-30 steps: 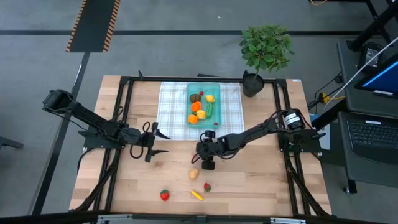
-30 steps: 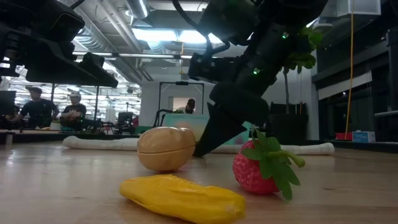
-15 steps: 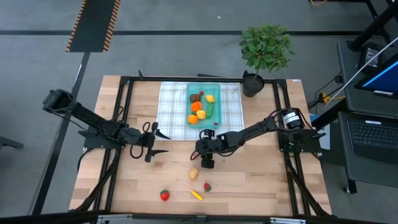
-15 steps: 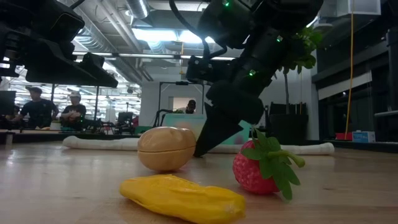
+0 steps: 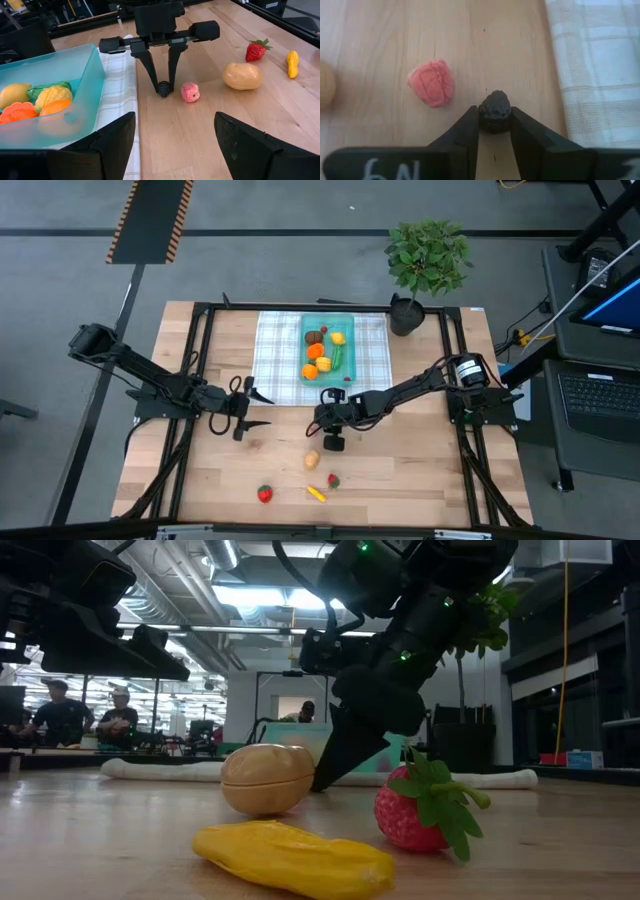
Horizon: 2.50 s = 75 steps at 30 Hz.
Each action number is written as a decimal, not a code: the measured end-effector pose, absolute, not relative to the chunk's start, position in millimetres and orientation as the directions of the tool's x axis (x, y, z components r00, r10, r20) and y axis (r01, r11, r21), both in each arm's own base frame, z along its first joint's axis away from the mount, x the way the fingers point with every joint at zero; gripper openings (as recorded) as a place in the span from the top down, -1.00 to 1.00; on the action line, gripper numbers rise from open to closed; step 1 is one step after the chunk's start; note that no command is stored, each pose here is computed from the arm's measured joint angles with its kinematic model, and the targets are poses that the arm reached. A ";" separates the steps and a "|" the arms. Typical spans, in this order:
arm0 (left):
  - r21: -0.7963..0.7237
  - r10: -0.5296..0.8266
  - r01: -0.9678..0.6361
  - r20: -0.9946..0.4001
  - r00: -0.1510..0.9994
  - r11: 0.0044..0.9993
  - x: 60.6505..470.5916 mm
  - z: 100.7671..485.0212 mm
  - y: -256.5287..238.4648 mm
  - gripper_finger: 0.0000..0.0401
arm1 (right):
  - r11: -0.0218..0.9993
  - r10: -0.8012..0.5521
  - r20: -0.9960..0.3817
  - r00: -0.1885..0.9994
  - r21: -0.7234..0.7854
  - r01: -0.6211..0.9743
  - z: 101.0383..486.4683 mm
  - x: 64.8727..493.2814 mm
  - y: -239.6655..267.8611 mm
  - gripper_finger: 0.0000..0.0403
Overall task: Pick and placing Produce into tupperware
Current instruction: Put the blackberry into the green bin
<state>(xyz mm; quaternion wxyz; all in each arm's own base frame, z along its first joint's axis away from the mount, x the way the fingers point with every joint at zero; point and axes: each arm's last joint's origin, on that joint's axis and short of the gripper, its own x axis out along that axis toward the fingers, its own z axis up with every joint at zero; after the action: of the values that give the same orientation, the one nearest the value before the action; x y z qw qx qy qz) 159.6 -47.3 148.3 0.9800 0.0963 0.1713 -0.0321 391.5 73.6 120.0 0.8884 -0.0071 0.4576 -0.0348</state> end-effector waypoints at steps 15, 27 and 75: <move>0.178 -0.029 0.096 -0.344 0.939 0.979 159.6 148.1 -47.2 -0.32 | 0.993 -0.087 -0.801 0.593 -0.025 0.111 123.5 394.9 58.5 0.55; 0.185 -0.025 0.100 -0.370 0.929 0.978 158.5 145.4 -46.7 -0.32 | 0.992 -0.044 -0.756 0.654 0.046 0.120 157.9 393.3 41.5 0.56; 0.193 -0.003 0.080 -0.371 0.929 0.978 159.5 145.2 -43.0 -0.32 | 0.990 -0.120 0.023 0.993 0.071 0.118 169.2 281.7 23.1 0.56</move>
<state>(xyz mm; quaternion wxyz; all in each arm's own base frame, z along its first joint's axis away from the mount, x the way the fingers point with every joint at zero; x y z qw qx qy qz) 159.5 -43.0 145.2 0.9766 0.1030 0.1878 -0.0213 281.7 23.1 169.2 0.9975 0.0349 -0.0135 -0.0596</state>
